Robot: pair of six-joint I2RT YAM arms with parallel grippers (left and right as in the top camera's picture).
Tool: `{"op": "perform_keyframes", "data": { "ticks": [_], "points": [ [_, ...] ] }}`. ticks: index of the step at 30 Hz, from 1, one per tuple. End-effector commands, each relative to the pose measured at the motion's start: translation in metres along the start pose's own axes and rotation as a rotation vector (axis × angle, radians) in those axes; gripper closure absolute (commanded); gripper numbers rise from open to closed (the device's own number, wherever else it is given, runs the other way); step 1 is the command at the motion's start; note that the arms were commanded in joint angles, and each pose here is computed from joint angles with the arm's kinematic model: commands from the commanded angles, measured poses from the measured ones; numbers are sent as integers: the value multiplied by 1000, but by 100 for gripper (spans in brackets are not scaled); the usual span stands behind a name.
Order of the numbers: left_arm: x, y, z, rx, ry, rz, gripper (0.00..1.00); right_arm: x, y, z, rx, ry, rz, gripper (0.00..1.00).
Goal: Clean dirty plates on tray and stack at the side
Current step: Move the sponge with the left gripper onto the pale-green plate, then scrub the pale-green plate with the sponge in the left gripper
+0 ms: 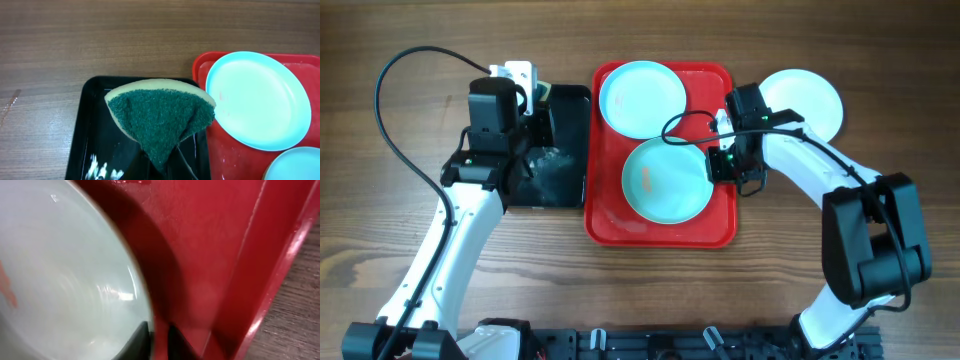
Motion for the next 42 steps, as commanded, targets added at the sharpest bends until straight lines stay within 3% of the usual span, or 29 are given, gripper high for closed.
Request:
{"op": "perform_keyframes", "data": {
  "ticks": [1,8,18,22,31,33,42],
  "points": [
    [3,-3,-3,11,18,-13,96,4,1,-2,16,3,23,96],
    [1,1,13,9,-58,23,96,3,9,2,9,-14,92,96],
    [-2,0,13,-24,-33,26,96,3,9,4,4,-25,91,96],
    [-5,-14,28,-20,-84,-56,96,3,9,5,4,-29,90,96],
    [-10,-52,-22,-247,198,-223,96,3,9,5,3,-32,90,96],
    [-14,-72,-33,-260,256,-302,96,3,9,6,2,-34,90,96],
    [13,-136,-89,-224,437,-357,96,2,17,6,23,-30,150,96]
  ]
}}
Point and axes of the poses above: each gripper's point midway between its finger pads, its own x axis out along the fingers, its own y axis along the line the jaws close on, z = x × y, the point moved 5 cm from there along -x, back along the fingers, and after that the axes turned 6 degrees about -x, right-handed, at the moved point
